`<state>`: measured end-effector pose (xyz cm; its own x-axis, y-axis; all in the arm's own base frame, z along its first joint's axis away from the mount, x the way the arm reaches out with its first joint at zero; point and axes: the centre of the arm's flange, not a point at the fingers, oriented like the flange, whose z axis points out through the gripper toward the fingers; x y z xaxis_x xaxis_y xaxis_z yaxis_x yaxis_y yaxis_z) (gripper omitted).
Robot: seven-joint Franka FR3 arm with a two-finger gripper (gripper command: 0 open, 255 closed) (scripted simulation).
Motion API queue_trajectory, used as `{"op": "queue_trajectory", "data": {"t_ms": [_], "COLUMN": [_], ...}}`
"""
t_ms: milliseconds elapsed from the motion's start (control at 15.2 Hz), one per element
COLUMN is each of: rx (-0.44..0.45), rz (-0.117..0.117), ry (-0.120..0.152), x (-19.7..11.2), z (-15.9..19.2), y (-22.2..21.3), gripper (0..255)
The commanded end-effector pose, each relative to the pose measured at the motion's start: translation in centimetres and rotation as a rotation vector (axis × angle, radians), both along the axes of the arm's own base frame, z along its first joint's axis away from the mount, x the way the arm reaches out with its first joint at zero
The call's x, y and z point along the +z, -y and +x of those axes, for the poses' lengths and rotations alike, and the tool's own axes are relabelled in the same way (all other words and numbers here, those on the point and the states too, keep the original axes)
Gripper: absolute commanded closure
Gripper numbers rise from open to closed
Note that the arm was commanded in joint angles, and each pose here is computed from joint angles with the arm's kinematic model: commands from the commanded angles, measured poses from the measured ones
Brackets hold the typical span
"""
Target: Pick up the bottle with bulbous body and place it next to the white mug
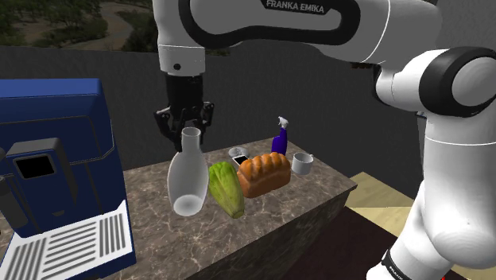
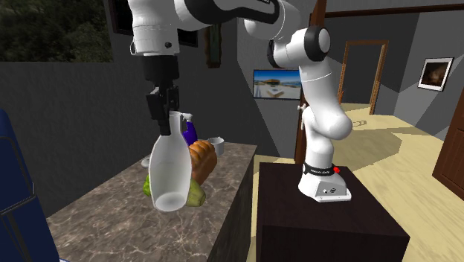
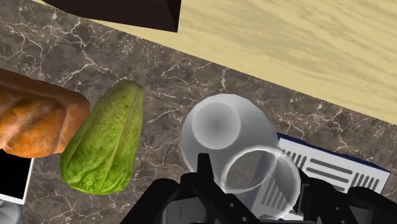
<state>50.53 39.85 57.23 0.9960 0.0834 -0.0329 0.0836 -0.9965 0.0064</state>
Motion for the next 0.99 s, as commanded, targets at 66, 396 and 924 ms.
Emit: {"op": "queue_trajectory", "data": {"t_ms": [66, 396, 924], "rx": [0.0, 0.0, 0.0], "rz": [0.001, 0.001, 0.001], "ry": [0.0, 0.0, 0.0], "x": [-0.1, -0.1, -0.1], "z": [0.5, 1.2, 2.1], "y": [4.2, 10.7, 21.2], "gripper": [255, 255, 255]}}
